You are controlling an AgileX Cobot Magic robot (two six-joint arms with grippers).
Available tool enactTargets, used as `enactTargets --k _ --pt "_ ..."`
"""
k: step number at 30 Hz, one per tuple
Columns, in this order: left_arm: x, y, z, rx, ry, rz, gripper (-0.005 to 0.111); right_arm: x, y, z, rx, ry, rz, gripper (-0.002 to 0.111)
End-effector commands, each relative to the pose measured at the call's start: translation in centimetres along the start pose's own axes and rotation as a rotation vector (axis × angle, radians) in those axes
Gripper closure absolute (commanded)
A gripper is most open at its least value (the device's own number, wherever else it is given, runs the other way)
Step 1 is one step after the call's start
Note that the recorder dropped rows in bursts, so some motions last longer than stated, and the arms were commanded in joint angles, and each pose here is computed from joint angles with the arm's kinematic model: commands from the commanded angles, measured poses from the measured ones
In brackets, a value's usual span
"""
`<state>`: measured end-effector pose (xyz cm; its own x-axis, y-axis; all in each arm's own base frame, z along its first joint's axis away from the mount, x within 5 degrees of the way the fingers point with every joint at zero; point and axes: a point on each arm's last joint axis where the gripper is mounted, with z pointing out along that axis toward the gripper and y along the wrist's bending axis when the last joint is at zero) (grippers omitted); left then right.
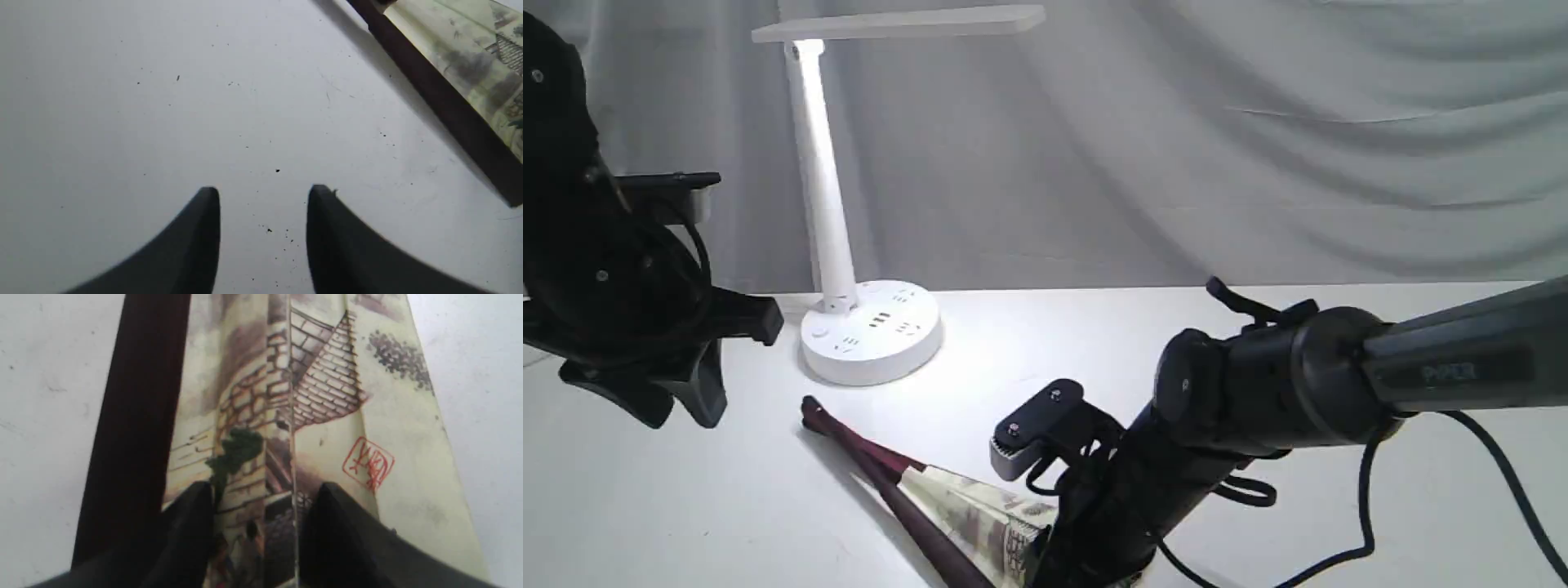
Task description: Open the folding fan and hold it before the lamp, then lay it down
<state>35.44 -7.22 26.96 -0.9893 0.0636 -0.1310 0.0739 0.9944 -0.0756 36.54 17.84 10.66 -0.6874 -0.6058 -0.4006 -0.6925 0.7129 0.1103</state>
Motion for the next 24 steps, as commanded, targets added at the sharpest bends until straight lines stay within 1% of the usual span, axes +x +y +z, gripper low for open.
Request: enactTargets --k 1,2,7,11,15,19,24 --pt "0.1 0.0 -0.3 0.007 -0.008 0.0 0.073 1.1 -1.0 0.2 0.042 0.084 -0.119 0.069" --pt "0.1 0.0 -0.3 0.007 -0.008 0.0 0.073 1.2 -1.0 0.2 0.048 0.092 -0.136 0.069" --pt "0.1 0.0 -0.3 0.007 -0.008 0.0 0.073 1.9 -2.2 -0.3 0.125 0.185 -0.327 0.069" --pt "0.1 0.0 -0.3 0.007 -0.008 0.0 0.073 2.2 -3.2 -0.6 0.169 0.222 -0.406 0.069" --pt "0.1 0.0 -0.3 0.007 -0.008 0.024 0.073 2.5 -4.1 -0.8 0.202 0.238 -0.443 0.069" --pt "0.1 0.0 -0.3 0.007 -0.008 0.026 0.073 2.7 -5.4 -1.2 0.235 0.223 -0.436 0.069" --pt "0.1 0.0 -0.3 0.007 -0.008 0.055 0.073 2.3 -6.9 -2.3 0.3 0.146 -0.418 0.069"
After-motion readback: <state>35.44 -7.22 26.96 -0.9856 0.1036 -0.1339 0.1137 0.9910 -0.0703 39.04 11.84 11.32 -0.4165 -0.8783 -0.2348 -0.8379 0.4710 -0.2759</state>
